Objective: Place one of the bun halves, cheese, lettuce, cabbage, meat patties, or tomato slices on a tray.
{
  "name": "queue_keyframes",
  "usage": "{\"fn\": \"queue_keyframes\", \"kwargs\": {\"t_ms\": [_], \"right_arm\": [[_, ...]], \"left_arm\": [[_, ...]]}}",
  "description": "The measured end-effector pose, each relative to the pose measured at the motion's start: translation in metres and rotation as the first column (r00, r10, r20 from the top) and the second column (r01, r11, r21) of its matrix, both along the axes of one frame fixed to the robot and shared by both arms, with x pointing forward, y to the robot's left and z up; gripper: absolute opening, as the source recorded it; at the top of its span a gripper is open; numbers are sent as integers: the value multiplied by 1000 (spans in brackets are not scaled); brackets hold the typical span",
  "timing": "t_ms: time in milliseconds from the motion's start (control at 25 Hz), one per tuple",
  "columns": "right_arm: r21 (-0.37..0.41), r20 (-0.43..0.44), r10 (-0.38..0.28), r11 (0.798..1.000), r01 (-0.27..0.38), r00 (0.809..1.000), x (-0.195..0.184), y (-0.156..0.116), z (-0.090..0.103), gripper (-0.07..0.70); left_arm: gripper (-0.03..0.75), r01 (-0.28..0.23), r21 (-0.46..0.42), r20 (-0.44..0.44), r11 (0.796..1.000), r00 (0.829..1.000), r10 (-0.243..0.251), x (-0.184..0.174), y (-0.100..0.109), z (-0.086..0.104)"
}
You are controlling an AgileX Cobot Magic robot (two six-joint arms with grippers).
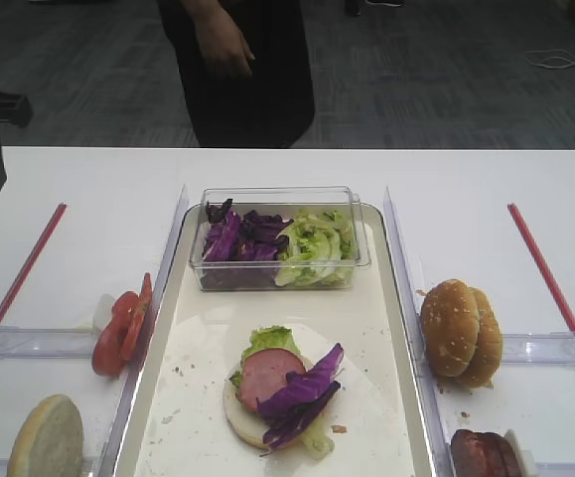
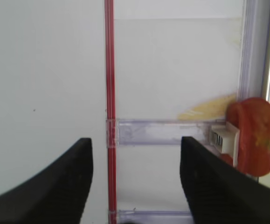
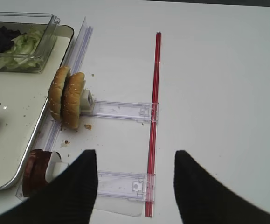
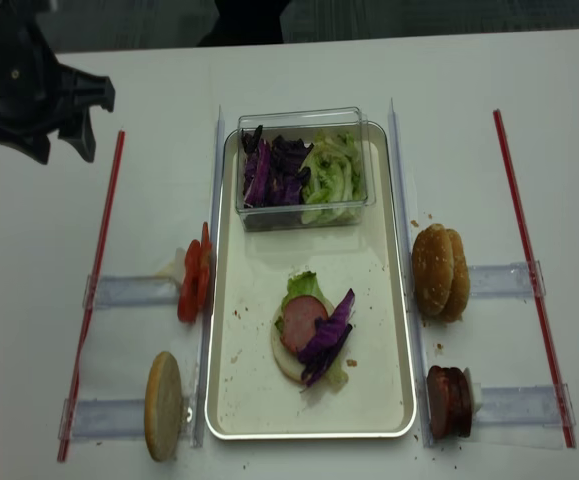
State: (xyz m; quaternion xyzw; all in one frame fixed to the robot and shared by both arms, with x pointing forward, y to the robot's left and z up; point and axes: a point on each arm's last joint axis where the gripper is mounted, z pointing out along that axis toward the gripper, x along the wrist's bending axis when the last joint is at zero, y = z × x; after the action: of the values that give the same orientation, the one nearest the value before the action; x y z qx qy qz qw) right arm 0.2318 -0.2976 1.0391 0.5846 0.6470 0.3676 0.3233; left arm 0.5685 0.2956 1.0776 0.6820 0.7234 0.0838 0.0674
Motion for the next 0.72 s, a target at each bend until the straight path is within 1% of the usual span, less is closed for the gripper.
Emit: {"fn": "queue_keyframes", "kwargs": {"t_ms": [240,400,480,720], "right_arm": [[0,0,0,1000,0,1000,0,0,0,387],[0,0,0,1000,0,1000,0,0,0,387],[-2,0,1,1000,-1,1000,0,0,0,387],[-2,0,1,1000,-1,1000,0,0,0,387]], "left_arm": [[419,0,-1,29,1000,1000,0,-42,1,14],[418,0,-2,64,1000,998,0,-72,2,24],[418,0,-2,91,1000,996,0,-87,2,30],[418,0,-4,155,1000,988,1,-128,4,41]]}}
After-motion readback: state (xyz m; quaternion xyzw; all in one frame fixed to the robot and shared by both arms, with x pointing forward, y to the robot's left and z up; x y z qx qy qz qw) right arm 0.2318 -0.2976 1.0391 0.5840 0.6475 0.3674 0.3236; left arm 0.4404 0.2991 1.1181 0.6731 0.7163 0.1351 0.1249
